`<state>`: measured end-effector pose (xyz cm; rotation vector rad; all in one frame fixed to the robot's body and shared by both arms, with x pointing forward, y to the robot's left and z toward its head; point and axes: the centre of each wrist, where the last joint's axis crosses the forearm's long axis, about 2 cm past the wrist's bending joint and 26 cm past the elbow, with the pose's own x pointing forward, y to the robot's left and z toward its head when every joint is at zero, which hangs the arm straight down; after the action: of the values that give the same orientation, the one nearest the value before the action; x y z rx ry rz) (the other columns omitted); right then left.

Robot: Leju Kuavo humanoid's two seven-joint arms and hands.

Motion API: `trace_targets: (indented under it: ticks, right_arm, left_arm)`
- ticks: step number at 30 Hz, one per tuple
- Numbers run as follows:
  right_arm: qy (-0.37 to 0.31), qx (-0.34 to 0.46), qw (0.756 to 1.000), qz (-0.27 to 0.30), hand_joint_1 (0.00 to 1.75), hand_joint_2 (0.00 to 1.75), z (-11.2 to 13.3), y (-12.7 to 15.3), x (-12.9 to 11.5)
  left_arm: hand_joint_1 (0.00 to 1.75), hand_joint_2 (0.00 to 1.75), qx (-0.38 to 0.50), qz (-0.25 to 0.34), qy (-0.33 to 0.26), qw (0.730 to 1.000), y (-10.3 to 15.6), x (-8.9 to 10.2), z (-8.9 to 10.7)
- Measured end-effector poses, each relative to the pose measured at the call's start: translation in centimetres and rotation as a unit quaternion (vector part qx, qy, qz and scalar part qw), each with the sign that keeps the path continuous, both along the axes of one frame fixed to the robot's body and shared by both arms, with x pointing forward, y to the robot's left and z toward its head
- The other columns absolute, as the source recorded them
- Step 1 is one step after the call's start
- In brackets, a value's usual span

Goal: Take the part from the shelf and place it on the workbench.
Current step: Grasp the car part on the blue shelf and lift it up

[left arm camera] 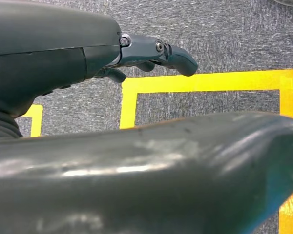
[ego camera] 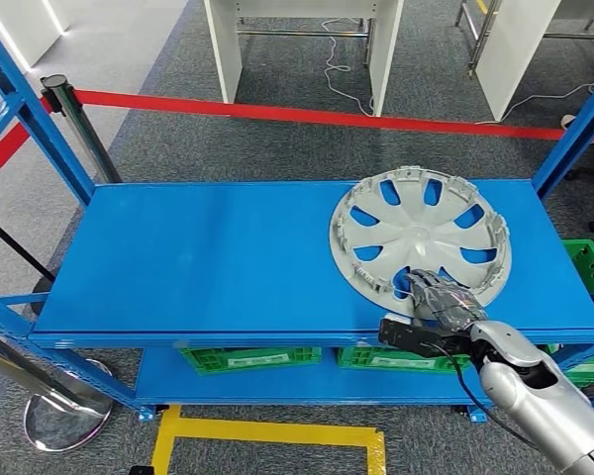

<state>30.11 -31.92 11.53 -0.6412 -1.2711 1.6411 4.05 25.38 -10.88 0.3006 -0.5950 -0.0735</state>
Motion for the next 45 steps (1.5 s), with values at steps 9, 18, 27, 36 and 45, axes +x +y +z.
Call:
trace_targets:
  ticks: [9, 18, 27, 36, 45]
  right_arm:
    - [0.019, 0.023, 1.0, 0.006, 1.31, 1.75, 0.0, -0.2, 0.0]
    - [0.032, 0.049, 0.998, 0.015, 1.75, 1.75, 0.5, -0.7, -0.1]
    - [0.023, 0.072, 0.996, 0.042, 1.75, 1.75, 1.4, -0.5, -0.9]
    - [0.01, 0.097, 0.993, 0.061, 1.75, 1.75, 1.6, 0.3, -2.0]
    - [0.006, 0.109, 0.991, 0.08, 1.75, 1.75, 1.9, 0.9, -2.8]
  left_arm:
    - [0.0, 0.0, 0.0, 0.0, 0.0, 1.0, 0.0, 0.0, 0.0]
    - [0.0, 0.0, 0.001, 0.0, -0.002, 1.0, 0.0, 0.0, 0.0]
    - [0.0, 0.0, 0.001, 0.0, -0.006, 1.0, 0.1, 0.0, 0.0]
    - [0.0, 0.0, 0.003, 0.002, -0.007, 1.0, 0.1, 0.0, 0.0]
    - [0.0, 0.0, 0.004, 0.004, -0.007, 1.0, 0.1, 0.0, 0.0]
